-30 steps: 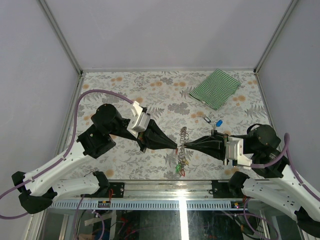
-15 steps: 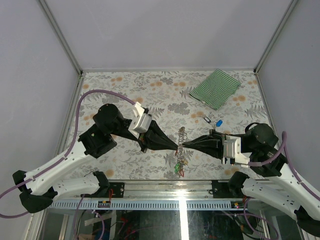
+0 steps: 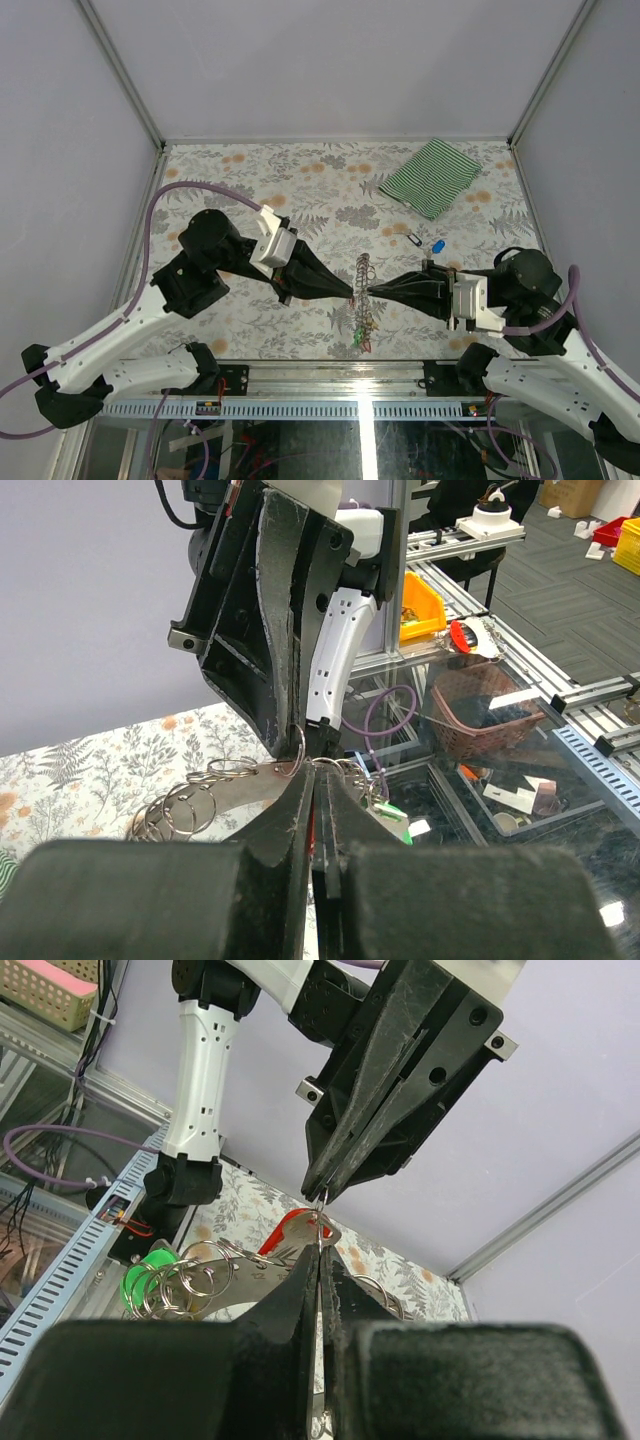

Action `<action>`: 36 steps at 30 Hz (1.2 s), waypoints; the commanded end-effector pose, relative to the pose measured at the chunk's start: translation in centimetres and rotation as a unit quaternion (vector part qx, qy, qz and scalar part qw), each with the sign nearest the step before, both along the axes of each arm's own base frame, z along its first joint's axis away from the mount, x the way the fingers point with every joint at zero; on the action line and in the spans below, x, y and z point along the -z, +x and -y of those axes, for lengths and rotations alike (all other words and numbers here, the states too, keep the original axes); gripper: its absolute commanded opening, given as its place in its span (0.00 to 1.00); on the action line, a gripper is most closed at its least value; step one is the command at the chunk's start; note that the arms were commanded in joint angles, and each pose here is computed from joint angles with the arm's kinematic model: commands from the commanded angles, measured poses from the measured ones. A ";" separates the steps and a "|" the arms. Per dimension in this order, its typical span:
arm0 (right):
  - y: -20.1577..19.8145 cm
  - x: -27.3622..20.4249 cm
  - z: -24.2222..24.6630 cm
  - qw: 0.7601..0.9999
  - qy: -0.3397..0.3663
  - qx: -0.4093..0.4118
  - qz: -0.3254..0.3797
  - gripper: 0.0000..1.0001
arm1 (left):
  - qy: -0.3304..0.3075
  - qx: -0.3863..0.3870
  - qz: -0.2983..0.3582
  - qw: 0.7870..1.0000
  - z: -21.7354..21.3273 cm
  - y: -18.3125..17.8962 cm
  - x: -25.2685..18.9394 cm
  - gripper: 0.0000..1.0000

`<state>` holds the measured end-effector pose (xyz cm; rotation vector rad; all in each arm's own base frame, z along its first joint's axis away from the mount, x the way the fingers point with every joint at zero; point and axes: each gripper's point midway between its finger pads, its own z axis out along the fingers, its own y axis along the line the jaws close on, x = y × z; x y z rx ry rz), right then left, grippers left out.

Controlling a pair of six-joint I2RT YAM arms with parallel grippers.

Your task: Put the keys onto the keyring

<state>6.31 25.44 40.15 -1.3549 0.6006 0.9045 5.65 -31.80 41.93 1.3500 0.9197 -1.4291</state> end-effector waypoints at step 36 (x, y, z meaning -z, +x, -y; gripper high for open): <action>-0.6 -3.6 0.6 0.999 0.051 -0.004 0.015 0.03 | -0.021 0.010 0.022 0.999 -0.1 -0.5 -1.4 0.00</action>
